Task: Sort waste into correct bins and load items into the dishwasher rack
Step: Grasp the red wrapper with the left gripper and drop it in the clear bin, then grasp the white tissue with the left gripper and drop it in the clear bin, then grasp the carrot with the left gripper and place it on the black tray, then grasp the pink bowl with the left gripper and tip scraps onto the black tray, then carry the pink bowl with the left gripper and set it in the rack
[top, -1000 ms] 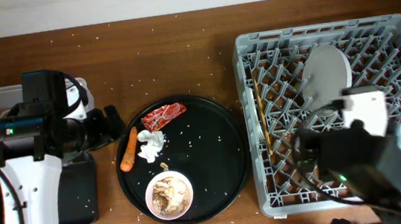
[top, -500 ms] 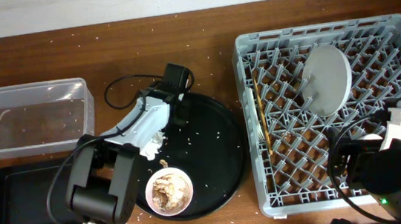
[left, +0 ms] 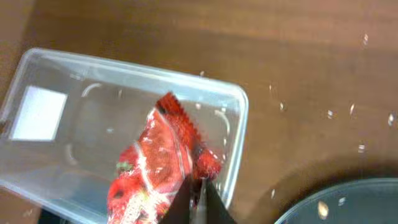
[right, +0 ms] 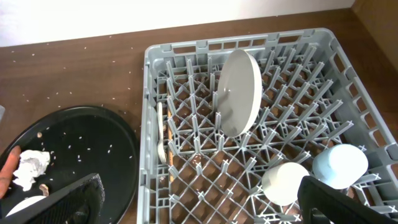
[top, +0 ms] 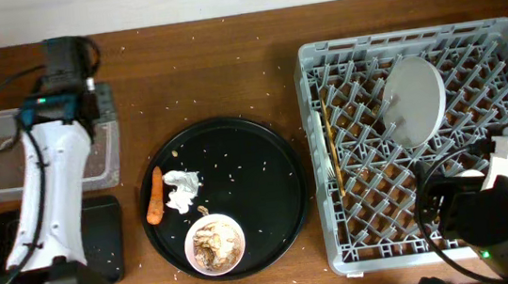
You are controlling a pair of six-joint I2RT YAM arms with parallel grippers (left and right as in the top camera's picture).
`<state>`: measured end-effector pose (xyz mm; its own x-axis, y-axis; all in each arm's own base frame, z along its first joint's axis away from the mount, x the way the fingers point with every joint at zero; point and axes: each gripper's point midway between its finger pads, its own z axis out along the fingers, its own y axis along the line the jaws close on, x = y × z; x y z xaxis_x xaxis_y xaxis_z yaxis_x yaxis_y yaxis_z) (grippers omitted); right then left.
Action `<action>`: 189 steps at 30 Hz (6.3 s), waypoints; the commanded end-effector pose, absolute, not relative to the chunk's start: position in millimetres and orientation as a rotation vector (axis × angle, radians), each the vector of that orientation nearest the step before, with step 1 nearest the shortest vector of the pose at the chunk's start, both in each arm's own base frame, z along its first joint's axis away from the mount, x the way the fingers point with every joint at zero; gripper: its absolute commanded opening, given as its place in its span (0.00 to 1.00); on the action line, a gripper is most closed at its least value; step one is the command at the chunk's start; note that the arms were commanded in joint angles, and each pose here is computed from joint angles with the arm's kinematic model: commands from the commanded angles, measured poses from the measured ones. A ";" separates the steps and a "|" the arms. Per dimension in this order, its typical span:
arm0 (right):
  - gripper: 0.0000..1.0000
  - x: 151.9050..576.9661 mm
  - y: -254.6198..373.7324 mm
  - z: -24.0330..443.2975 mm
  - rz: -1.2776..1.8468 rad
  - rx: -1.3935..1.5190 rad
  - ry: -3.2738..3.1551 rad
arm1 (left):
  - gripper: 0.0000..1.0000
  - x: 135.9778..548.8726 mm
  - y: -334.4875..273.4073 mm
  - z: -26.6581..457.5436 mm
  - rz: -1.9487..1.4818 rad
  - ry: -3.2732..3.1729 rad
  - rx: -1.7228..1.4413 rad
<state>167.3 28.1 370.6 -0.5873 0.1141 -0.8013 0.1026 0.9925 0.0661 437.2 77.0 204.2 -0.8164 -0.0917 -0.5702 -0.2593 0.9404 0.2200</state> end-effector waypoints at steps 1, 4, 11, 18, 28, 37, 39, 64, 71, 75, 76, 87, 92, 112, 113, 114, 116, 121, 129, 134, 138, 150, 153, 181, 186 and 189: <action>0.99 168.5 26.2 372.6 0.007 0.165 2.187 | 0.58 443.7 88.6 193.5 0.201 2.532 -0.271; 0.99 168.5 26.2 372.6 0.007 0.165 2.187 | 0.80 413.2 31.6 202.7 -0.012 2.635 -0.141; 0.99 168.5 26.1 372.6 0.006 0.165 2.187 | 0.63 294.4 -74.6 48.5 0.074 3.053 -0.007; 0.99 168.5 26.1 372.6 0.006 0.165 2.187 | 0.01 295.8 -84.8 20.3 -0.024 3.000 0.023; 0.99 168.5 26.2 372.6 0.007 0.165 2.187 | 0.01 389.0 92.4 185.5 0.281 2.554 -0.550; 0.99 168.5 26.1 372.6 0.006 0.165 2.187 | 0.83 328.1 -27.0 143.2 0.007 2.942 -0.132; 0.99 168.5 26.2 372.6 0.007 0.165 2.187 | 0.66 298.7 -35.2 86.8 0.194 3.023 -0.110; 0.99 168.5 26.1 372.6 0.006 0.165 2.187 | 0.01 266.3 35.7 118.1 0.240 3.241 -0.711; 0.99 168.5 26.1 372.6 0.006 0.165 2.187 | 0.99 237.2 118.9 73.4 -0.230 2.820 -1.764; 0.99 168.5 26.2 372.6 0.007 0.165 2.187 | 0.91 266.8 84.3 155.7 -0.093 2.765 -1.131; 0.99 168.5 26.1 372.6 0.006 0.165 2.187 | 0.84 272.8 57.2 166.3 -0.100 2.808 -0.885; 0.99 168.5 26.2 372.6 0.007 0.165 2.187 | 0.04 181.0 -168.5 63.8 0.189 3.117 0.463; 0.99 168.5 26.2 372.6 0.007 0.165 2.187 | 0.37 168.9 -175.7 35.0 0.142 3.121 0.492; 0.99 168.5 26.2 372.6 0.007 0.165 2.187 | 0.01 156.5 -184.7 16.4 0.175 3.008 0.695; 0.99 168.5 26.2 372.6 0.007 0.165 2.187 | 0.00 161.4 -185.7 21.3 0.186 2.995 0.686; 0.99 168.5 26.2 372.6 0.007 0.165 2.187 | 0.00 168.1 -188.9 32.8 0.187 2.991 0.669; 0.99 168.5 26.2 372.6 0.007 0.165 2.187 | 0.00 198.6 -184.0 84.5 0.254 2.953 0.568; 0.99 168.5 26.2 372.6 0.006 0.165 2.187 | 0.00 260.6 -125.4 167.3 0.017 2.939 0.006; 0.99 168.5 26.2 372.6 0.007 0.165 2.187 | 0.00 291.9 32.2 173.2 -0.719 2.743 -0.748; 0.99 168.5 26.2 372.6 0.007 0.165 2.187 | 0.00 283.7 76.0 159.1 -1.192 2.205 -0.692; 0.99 168.5 26.2 372.6 0.007 0.165 2.187 | 0.00 245.8 116.5 168.2 -1.212 1.764 -0.694; 0.99 168.5 26.2 372.6 0.007 0.165 2.187 | 0.00 226.2 143.3 188.8 -1.225 1.512 -0.800; 0.99 168.5 26.2 372.6 0.007 0.165 2.187 | 0.00 222.7 136.1 168.9 -1.253 1.613 -0.927; 0.99 168.5 26.2 372.6 0.007 0.165 2.187 | 0.00 304.9 -311.3 258.7 -1.232 1.962 0.950; 0.99 168.5 26.1 372.6 0.006 0.165 2.187 | 0.00 299.5 -408.2 246.8 -1.528 1.735 1.009; 0.99 168.5 26.2 372.6 0.007 0.165 2.187 | 0.00 311.0 -428.7 232.8 -1.750 1.724 0.882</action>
